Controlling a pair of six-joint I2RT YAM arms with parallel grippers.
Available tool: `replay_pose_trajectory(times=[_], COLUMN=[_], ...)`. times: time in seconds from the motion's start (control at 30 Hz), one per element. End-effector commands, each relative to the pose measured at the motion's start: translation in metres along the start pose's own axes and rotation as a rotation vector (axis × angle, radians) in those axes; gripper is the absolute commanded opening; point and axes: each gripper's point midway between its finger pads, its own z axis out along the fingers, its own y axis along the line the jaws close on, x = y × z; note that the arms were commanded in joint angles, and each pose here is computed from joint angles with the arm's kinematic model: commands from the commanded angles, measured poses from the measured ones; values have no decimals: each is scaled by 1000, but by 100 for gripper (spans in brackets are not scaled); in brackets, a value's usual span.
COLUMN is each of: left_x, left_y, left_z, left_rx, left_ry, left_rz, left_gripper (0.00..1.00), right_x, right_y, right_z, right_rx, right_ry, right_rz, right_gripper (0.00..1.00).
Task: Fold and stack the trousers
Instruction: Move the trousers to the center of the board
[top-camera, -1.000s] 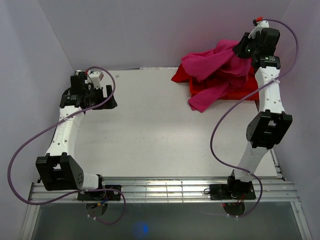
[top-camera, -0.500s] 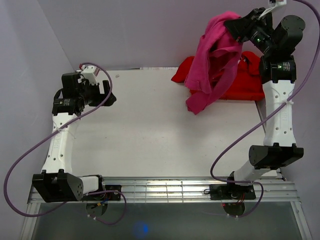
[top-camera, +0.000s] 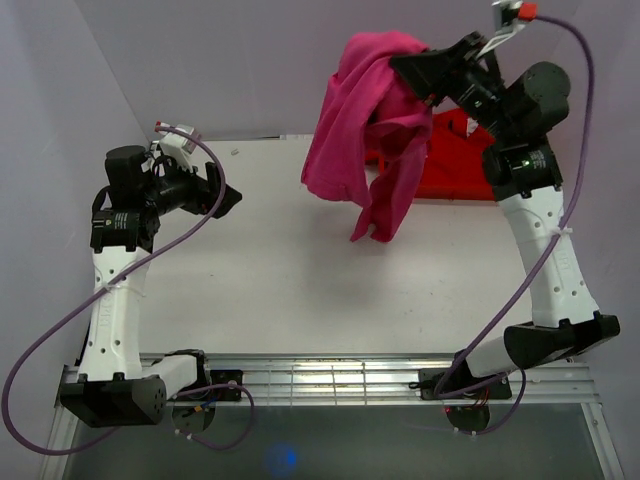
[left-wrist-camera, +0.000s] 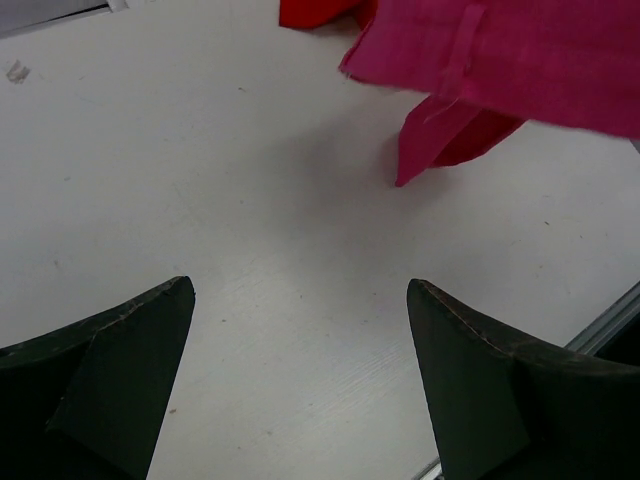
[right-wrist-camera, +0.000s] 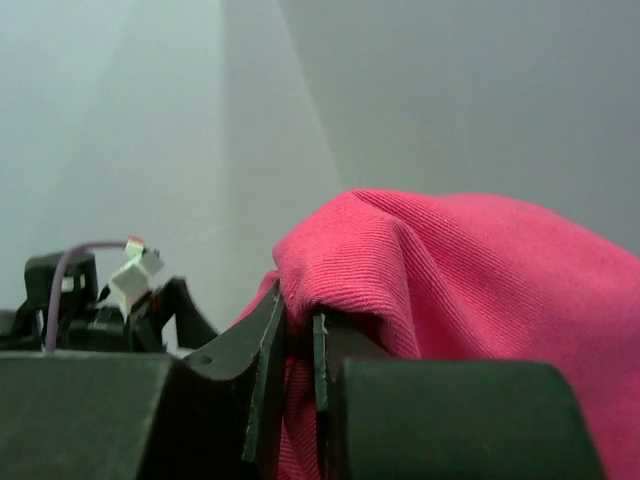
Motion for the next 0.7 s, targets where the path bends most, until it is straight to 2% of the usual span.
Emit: replay_pose_trajectory(times=[0.0, 0.2, 0.37, 0.47, 0.53, 0.67], left_x=[-7, 27, 70, 89, 108, 139], left_y=[-23, -15, -9, -13, -11, -2], left_z=[-11, -5, -1, 0, 4, 15], left_rx=[99, 84, 53, 83, 74, 74], left_ry=[-48, 37, 151, 203, 240, 311], left_rz=[75, 50, -69, -120, -155, -191], left_gripper=[98, 97, 96, 93, 93, 94], right_x=[49, 220, 314, 326, 313, 335], right_y=[11, -8, -26, -42, -48, -59], right_z=[7, 6, 9, 27, 43, 42], right_rx=[-23, 60, 154, 195, 214, 261], right_ry=[35, 319, 465, 461, 420, 459], right_rz=[80, 254, 329, 347, 334, 366], right_gripper=[8, 8, 8, 8, 8, 8])
